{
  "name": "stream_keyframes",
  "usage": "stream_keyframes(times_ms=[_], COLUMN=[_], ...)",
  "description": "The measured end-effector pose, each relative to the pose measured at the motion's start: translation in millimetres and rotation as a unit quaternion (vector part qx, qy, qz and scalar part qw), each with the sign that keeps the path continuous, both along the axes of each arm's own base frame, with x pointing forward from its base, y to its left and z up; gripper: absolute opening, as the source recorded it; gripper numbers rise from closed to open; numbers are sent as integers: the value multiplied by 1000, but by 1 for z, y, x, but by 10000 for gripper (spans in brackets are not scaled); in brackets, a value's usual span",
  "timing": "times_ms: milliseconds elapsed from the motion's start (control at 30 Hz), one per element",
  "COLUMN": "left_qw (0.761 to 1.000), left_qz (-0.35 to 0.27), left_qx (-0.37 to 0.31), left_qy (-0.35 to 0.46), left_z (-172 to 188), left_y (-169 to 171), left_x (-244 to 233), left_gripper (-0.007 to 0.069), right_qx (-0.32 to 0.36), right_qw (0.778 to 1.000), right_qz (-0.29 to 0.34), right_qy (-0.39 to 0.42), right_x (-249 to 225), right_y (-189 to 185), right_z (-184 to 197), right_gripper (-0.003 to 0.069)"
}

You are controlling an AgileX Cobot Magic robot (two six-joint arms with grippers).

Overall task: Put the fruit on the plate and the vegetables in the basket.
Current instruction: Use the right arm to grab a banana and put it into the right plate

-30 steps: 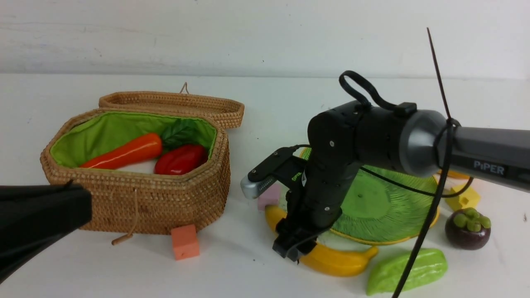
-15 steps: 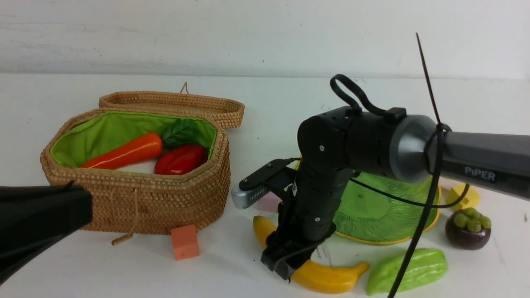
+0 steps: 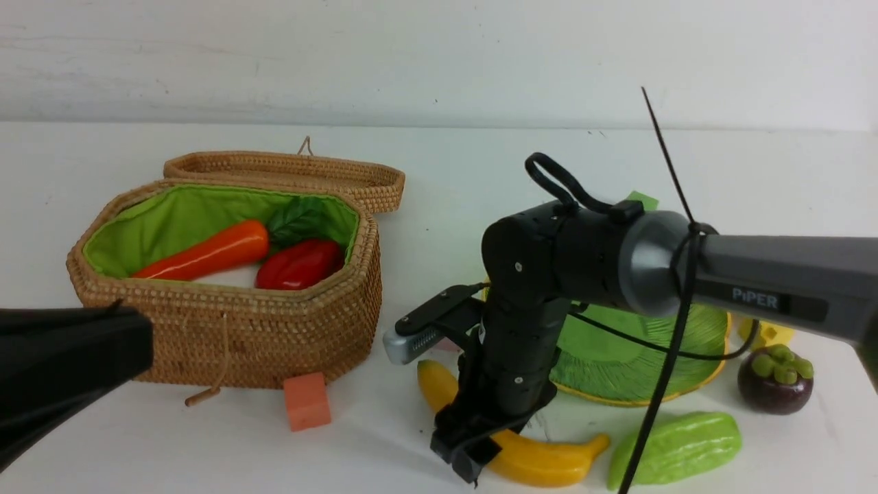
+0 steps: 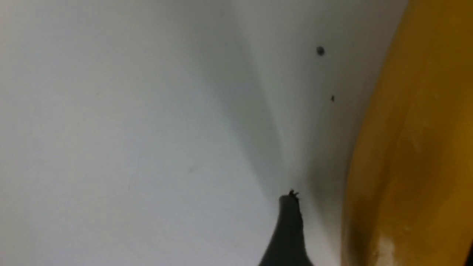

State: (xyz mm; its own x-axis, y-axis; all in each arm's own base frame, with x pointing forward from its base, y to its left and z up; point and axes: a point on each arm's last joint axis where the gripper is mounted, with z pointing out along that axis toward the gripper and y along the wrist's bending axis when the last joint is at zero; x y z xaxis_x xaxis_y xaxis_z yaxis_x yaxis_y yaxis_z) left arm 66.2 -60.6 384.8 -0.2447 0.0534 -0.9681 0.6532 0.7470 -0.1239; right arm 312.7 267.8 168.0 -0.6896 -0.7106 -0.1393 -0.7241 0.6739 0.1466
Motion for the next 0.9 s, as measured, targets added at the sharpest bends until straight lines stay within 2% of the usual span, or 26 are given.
stream_keyframes(times_ms=[167,300,433,567,700,800,900], left_qw=[1000,1000,1000,1000,1000,999,997], left_qz=[0,0,0,-1,-10,-31,-56], left_qx=[0,0,0,2,17,18,9], left_qy=[0,0,0,-2,-19,-35,-51], left_z=[0,0,0,0,0,2,5], left_y=[0,0,0,0,-1,-4,-9], left_x=[0,0,0,0,-1,1,4], left_gripper=[-13,-13,-13,-13,-13,-13,-13], right_qx=[-1,1,28,99,142,160,162], right_qw=[1000,1000,1000,994,986,977,962], right_qz=[-2,-2,-8,-18,-33,-80,-154], right_qy=[1,4,-3,-35,-77,-118,-156], right_x=[0,-2,-8,-24,-37,-29,-2], right_y=[0,-1,-2,-7,-23,-48,-81], right_z=[-1,3,30,89,138,161,165], right_gripper=[304,310,310,310,310,310,310])
